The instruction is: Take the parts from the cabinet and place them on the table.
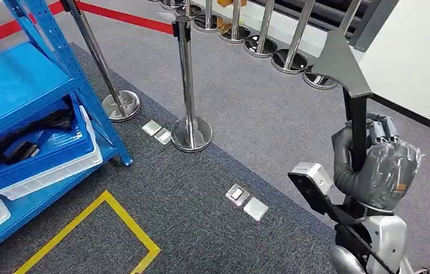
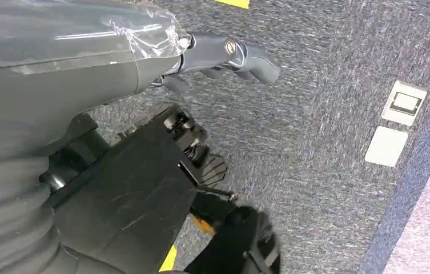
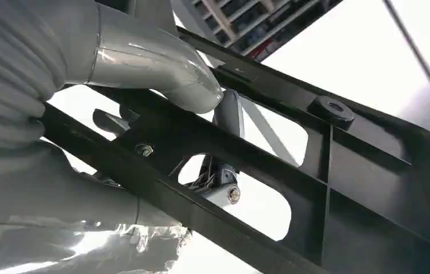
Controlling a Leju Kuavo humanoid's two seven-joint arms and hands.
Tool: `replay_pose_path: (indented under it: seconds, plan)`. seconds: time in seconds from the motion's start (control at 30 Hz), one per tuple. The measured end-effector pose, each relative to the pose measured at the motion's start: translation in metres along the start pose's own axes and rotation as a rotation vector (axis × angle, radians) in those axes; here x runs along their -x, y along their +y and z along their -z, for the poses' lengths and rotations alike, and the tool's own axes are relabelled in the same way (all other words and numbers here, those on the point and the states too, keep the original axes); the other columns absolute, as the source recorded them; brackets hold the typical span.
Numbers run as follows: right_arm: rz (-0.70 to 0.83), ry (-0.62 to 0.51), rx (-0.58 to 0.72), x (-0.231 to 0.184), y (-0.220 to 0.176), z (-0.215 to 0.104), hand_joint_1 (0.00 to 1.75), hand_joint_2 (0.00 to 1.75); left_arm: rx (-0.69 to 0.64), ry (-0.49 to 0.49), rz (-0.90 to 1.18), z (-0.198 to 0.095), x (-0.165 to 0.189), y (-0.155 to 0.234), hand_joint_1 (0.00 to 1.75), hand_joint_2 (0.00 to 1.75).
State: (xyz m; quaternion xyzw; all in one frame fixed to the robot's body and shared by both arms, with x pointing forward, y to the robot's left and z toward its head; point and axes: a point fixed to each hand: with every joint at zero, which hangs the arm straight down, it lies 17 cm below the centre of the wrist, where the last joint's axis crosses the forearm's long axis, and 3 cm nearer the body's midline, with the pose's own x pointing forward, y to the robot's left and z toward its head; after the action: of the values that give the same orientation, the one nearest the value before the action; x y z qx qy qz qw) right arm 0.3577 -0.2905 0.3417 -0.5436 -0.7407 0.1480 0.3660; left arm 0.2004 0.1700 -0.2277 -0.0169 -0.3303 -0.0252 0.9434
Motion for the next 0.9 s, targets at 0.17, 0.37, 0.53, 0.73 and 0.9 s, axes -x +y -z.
replay_pose_path:
  seconds: [0.17, 0.37, 0.53, 0.73, 0.9]
  plan:
    - [0.001, 0.001, 0.003, 0.0002, -0.0006, 0.0001, 1.75, 1.75, 0.005, 0.0, -0.002, 0.0003, -0.001, -0.0011, 0.0, 1.75]
    - [0.001, 0.009, 0.011, 0.002, -0.0026, 0.0015, 1.75, 1.75, 0.008, 0.01, -0.002, -0.0004, 0.0022, -0.0006, 0.0, 1.75]
    - [0.001, 0.012, 0.009, 0.0027, -0.0022, 0.0008, 1.75, 1.75, 0.003, 0.009, 0.001, 0.0, 0.0021, 0.0016, 0.0, 1.75]
    - [-0.003, 0.023, 0.003, 0.0058, -0.0017, -0.0025, 1.75, 1.75, -0.024, -0.017, 0.001, 0.001, -0.0031, 0.0057, 0.0, 1.75]
    - [-0.004, 0.029, 0.0, 0.0072, -0.0012, -0.0036, 1.75, 1.75, -0.023, -0.007, -0.001, -0.0017, 0.0037, 0.0051, 0.0, 1.75]
